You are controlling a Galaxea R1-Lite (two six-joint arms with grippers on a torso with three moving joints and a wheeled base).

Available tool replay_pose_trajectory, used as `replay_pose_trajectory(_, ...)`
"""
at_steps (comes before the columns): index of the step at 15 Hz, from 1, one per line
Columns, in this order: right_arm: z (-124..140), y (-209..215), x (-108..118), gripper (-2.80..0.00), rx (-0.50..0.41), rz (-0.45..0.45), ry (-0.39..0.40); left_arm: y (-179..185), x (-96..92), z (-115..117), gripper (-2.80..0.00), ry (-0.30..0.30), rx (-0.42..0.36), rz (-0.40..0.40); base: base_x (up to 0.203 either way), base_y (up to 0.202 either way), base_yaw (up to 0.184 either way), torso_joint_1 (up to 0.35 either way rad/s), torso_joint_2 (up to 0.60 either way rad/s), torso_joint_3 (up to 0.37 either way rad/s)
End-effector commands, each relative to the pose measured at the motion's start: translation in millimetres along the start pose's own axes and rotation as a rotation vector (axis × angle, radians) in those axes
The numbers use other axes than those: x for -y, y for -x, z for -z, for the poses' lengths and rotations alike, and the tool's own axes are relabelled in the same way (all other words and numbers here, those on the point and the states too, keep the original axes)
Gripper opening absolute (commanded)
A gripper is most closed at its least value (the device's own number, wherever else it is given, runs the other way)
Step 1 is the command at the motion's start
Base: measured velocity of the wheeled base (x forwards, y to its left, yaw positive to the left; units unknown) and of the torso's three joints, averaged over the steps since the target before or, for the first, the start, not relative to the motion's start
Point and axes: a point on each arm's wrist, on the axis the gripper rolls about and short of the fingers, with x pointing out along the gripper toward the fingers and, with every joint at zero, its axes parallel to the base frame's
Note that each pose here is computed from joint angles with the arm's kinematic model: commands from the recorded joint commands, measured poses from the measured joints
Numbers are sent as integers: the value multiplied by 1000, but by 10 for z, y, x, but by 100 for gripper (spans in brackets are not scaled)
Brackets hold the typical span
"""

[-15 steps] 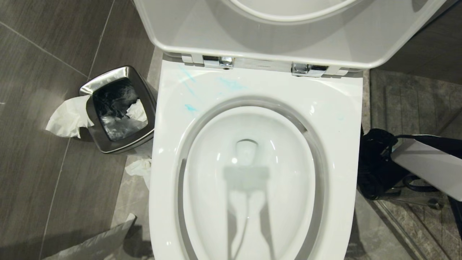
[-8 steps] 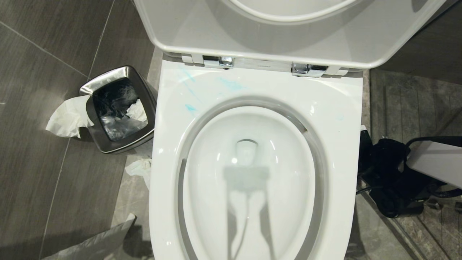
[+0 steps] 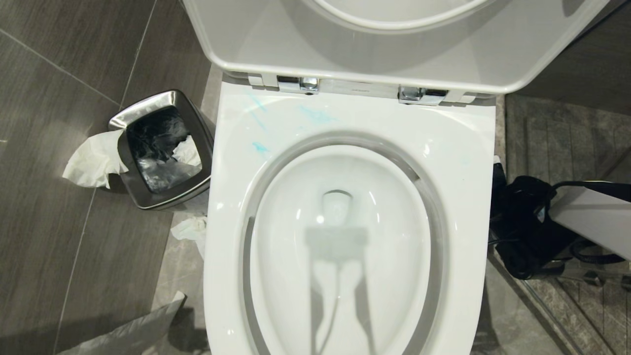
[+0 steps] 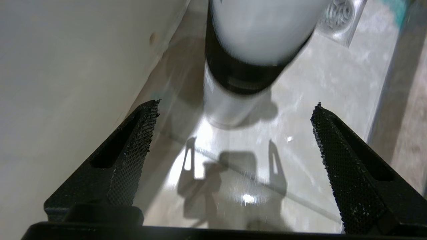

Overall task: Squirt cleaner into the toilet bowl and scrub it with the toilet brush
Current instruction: Pour in the cleaning agent

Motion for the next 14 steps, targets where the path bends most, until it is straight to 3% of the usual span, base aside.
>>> replay_pose_trajectory(1,72,-109,0,0,30,5,8,-1,0,1,-280,0,-2,1,0,0,0,0,0,0)
replay_pose_trajectory(14,26,-695,99,0,285,58,54,-1,0,1,-280,0,-2,1,0,0,0,0,0,0)
